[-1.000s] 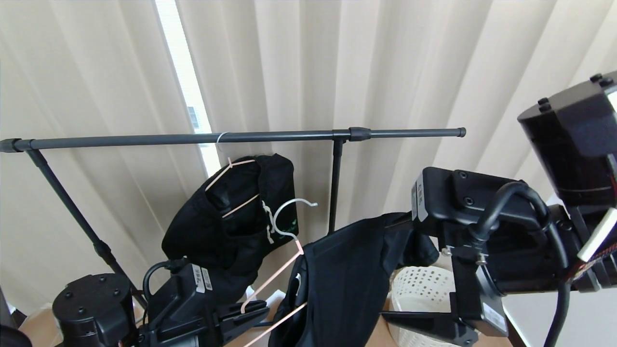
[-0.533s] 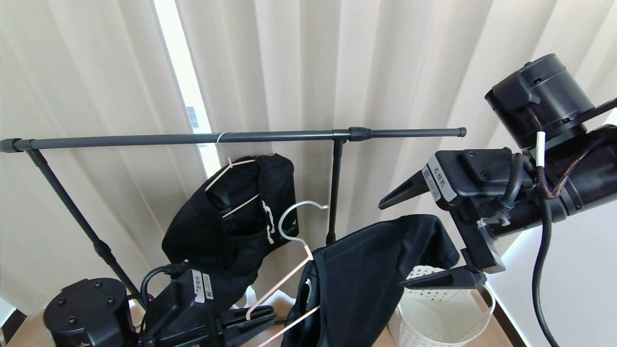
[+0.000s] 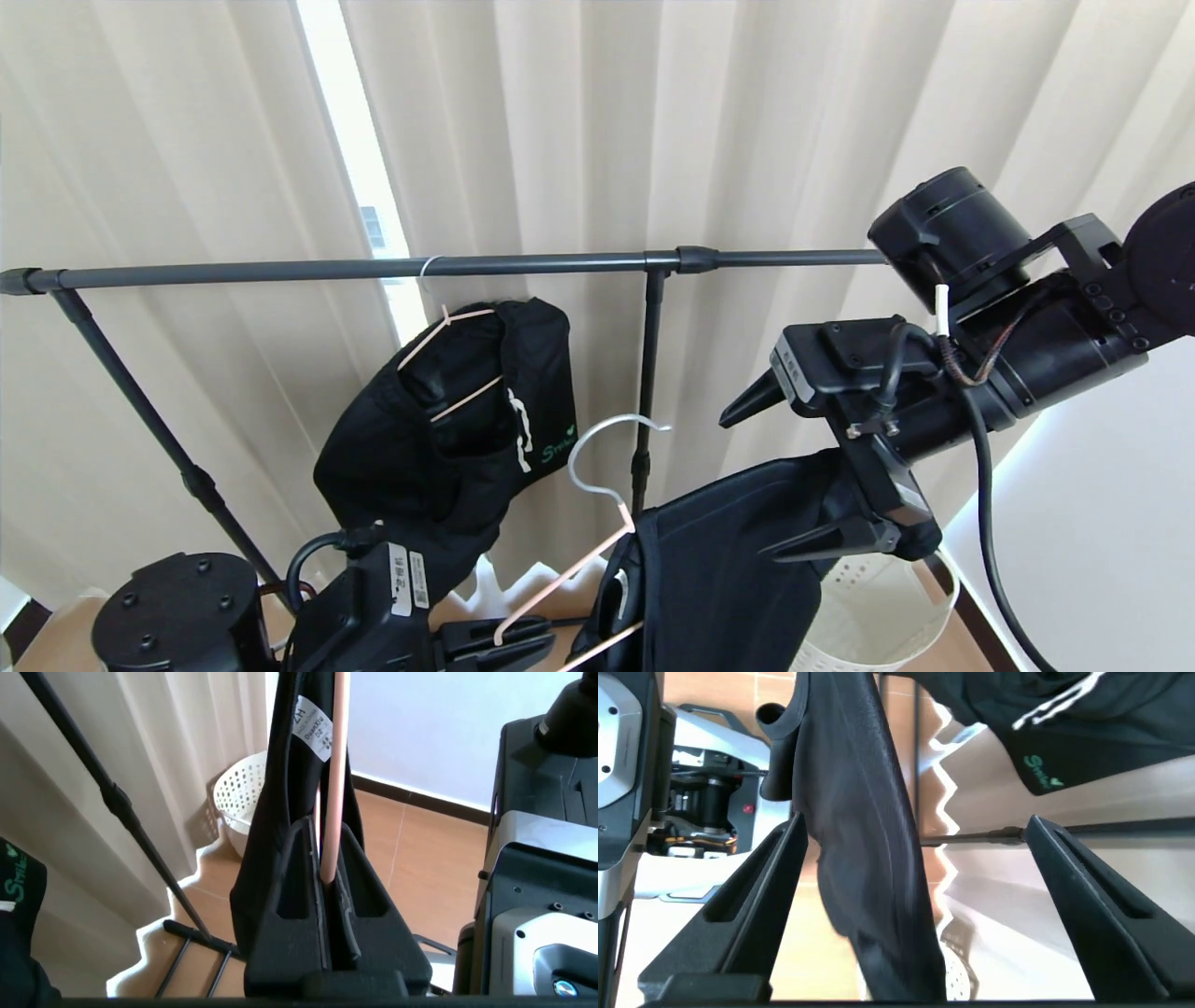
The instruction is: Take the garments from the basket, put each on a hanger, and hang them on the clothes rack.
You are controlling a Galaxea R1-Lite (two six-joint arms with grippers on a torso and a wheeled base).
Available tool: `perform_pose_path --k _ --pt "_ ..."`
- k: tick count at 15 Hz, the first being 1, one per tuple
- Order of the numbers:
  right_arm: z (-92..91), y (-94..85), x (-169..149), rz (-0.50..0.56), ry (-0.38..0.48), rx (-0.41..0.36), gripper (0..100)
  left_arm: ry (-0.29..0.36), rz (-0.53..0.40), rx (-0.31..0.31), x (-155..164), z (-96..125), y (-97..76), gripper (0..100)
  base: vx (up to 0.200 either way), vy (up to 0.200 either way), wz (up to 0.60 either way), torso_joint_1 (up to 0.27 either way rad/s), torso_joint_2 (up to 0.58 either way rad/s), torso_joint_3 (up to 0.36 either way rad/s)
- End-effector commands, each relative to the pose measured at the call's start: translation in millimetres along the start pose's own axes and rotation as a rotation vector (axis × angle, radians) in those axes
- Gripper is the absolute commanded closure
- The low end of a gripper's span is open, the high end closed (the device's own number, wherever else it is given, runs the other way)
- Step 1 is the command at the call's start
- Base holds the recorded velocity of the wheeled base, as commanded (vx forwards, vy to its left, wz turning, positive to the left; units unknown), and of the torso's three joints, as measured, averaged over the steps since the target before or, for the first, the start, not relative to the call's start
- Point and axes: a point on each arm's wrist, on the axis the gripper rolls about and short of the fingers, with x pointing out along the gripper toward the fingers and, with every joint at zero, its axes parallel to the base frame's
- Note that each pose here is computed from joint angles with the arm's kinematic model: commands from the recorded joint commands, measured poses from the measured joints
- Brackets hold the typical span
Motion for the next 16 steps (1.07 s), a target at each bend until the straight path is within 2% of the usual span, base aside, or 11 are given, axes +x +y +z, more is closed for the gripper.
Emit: perform_pose_path --k 1,5,9,12,16 --pt "-2.7 -2.1 8.2 0.022 0.009 0.011 0 0.000 -0.002 0.000 0.3 -0.1 -0.2 100 0.000 0.000 0.00 0.000 0.00 0.000" --pt "-3.7 -1.8 11.4 0.033 0.015 0.015 0 0.036 -0.008 -0.015 4.7 -7.8 0.9 100 0.000 0.000 0.00 0.000 0.00 0.000" --pt "-7.4 -8.3 24.8 0.053 0.023 0.025 0 0.038 -0.005 -0.024 4.6 -8.2 1.5 100 0.000 0.000 0.00 0.000 0.00 0.000" --pt "-6.3 -8.0 35.2 0.079 0.028 0.021 0 0.040 -0.007 -0.023 5.1 -8.7 1.3 100 0.000 0.000 0.00 0.000 0.00 0.000" --pt "-3.5 -4.6 33.5 0.081 0.026 0.020 0 0.043 -0.008 -0.025 5.4 -9.3 1.4 100 0.000 0.000 0.00 0.000 0.00 0.000"
